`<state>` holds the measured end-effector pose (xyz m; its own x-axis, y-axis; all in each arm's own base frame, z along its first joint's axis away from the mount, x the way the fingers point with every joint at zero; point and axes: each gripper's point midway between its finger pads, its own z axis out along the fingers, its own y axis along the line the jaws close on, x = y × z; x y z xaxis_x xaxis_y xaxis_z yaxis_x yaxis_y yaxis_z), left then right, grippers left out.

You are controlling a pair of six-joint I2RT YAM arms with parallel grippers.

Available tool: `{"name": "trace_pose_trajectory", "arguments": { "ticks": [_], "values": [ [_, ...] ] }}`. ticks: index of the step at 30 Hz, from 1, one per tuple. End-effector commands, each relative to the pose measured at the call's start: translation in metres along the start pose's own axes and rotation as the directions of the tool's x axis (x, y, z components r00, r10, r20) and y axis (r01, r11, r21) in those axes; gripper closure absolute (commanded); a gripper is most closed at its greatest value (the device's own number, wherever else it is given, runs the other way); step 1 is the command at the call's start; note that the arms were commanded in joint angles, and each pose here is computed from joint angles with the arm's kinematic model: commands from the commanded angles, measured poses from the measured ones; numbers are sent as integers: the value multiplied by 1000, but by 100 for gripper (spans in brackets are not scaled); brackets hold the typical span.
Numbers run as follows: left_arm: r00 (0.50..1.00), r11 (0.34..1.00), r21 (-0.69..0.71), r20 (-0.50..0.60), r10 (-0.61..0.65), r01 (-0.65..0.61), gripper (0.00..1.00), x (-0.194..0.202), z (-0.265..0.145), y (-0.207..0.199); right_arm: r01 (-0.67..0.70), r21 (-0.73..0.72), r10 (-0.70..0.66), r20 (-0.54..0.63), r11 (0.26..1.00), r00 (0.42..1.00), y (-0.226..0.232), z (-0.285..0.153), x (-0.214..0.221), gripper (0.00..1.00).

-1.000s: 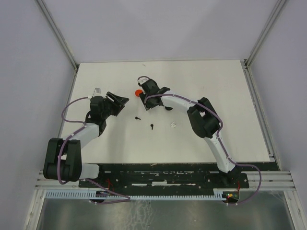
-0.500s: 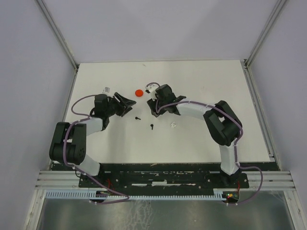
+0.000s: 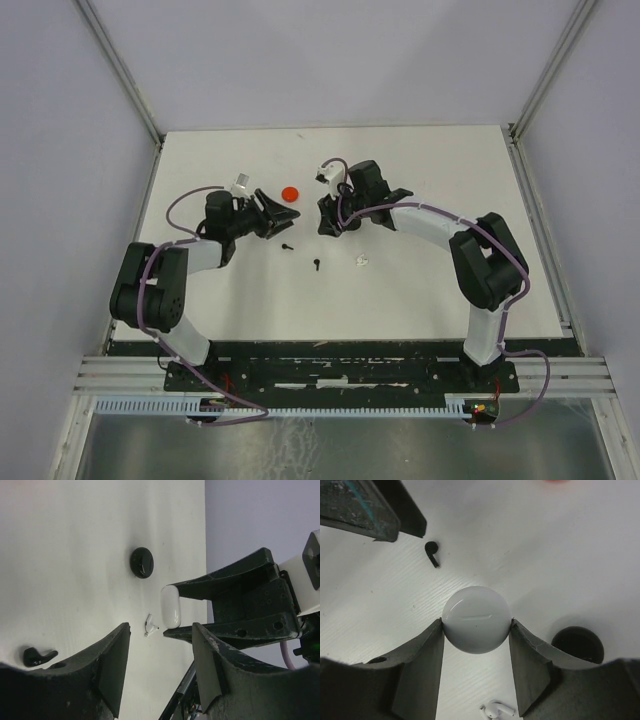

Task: Insert the wireless bluetooth earbuds into the charging case
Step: Pick up the charging case at the center of the board, then open the charging case.

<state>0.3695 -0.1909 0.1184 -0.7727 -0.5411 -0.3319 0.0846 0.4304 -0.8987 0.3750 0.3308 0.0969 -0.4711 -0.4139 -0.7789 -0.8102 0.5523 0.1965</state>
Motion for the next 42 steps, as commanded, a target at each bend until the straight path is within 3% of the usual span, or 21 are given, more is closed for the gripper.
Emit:
{"name": "trace_pose_trajectory", "arguments": {
  "ticks": [1, 9, 26, 32, 40, 41, 42],
  "values": [
    [991, 986, 106, -23, 129, -126, 42, -1, 15, -29, 53, -80, -49, 53, 995, 997, 21, -15, -27, 87],
    [985, 983, 130, -94, 144, -131, 43, 23, 34, -33, 59, -96, -54, 56, 994, 997, 26, -21, -26, 87],
    [979, 982, 129, -129, 155, -139, 46, 40, 45, -35, 57, -123, -48, 73, 991, 996, 31, -21, -28, 87],
    [979, 981, 133, -128, 160, -142, 57, 40, 46, -38, 58, -121, -49, 74, 991, 996, 31, -21, -29, 87],
    [979, 980, 144, -128, 156, -137, 83, 41, 45, -40, 52, -107, -45, 68, 993, 997, 27, -19, -27, 87],
    [979, 980, 146, -128, 156, -137, 85, 41, 45, -41, 50, -107, -42, 70, 993, 997, 27, -19, -28, 84],
    [980, 980, 146, -125, 155, -136, 86, 41, 45, -41, 40, -103, -33, 69, 994, 997, 27, -18, -28, 73]
  ]
}}
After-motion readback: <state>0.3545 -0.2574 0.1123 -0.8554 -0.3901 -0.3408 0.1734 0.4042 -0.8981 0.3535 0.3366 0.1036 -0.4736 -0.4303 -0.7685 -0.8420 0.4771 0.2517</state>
